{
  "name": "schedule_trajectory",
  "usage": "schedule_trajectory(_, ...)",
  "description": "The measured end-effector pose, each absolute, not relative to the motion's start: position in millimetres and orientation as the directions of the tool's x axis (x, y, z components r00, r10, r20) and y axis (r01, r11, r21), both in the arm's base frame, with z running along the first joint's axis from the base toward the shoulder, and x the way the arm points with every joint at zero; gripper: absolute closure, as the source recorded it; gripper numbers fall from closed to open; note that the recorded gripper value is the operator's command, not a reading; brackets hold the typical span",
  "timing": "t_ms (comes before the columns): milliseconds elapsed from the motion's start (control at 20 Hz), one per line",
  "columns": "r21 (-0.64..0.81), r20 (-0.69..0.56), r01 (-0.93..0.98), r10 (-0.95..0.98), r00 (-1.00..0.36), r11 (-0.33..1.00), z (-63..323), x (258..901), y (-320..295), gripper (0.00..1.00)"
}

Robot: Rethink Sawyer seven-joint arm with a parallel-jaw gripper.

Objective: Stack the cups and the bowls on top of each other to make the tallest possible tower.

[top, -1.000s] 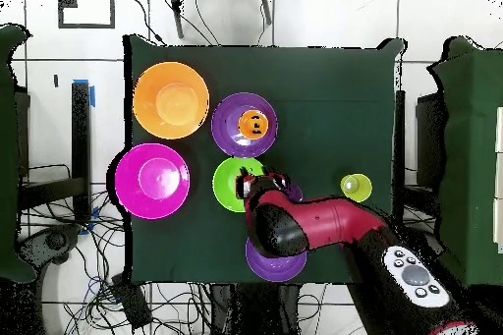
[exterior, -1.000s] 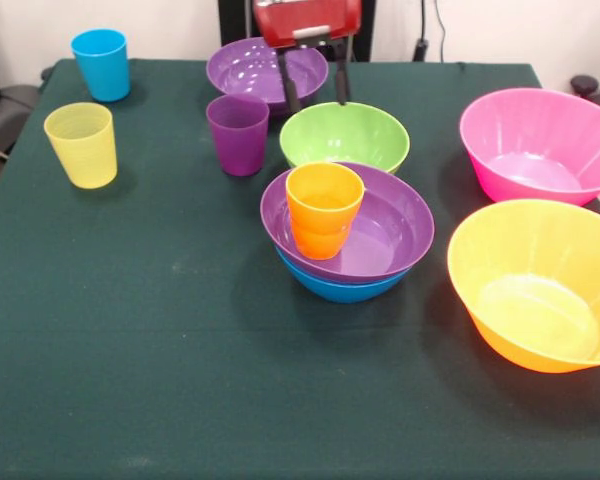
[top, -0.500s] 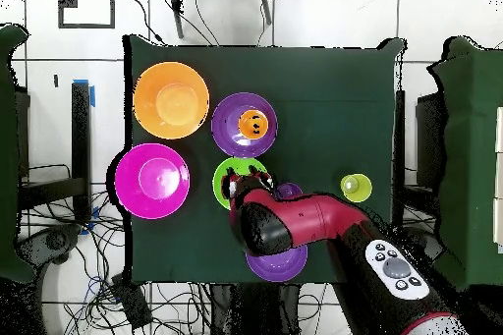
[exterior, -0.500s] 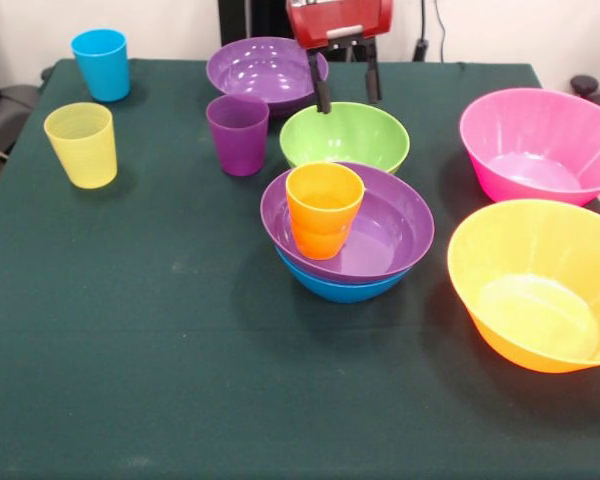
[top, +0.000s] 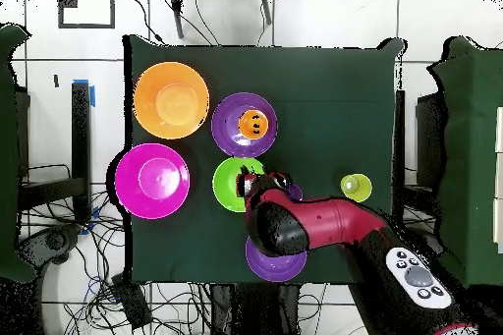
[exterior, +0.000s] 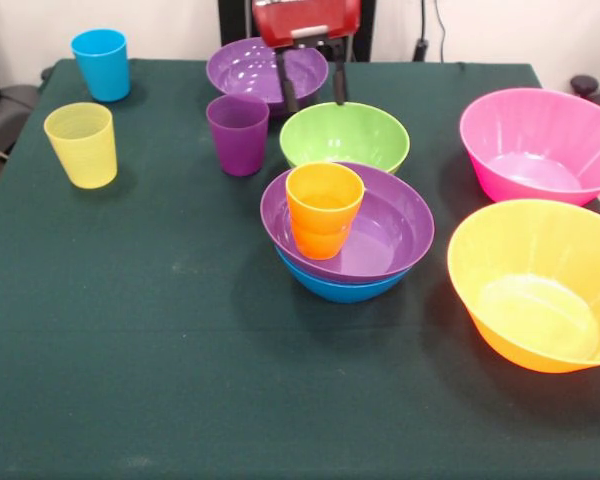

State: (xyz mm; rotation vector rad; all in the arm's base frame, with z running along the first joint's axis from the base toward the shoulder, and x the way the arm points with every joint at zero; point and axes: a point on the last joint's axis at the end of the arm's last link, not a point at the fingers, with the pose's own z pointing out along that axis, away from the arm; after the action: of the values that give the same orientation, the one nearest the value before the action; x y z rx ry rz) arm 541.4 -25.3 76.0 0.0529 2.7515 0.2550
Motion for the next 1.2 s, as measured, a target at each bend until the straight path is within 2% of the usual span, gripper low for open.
schedule_trajectory(450,0.191,-0.358,0.066,0.132,-0.924,0.979,73,538,-58,0.0)
schedule_trajectory(1200,0.199,-0.34,0.072,0.138,-0.93,0.977,64,531,-59,0.0)
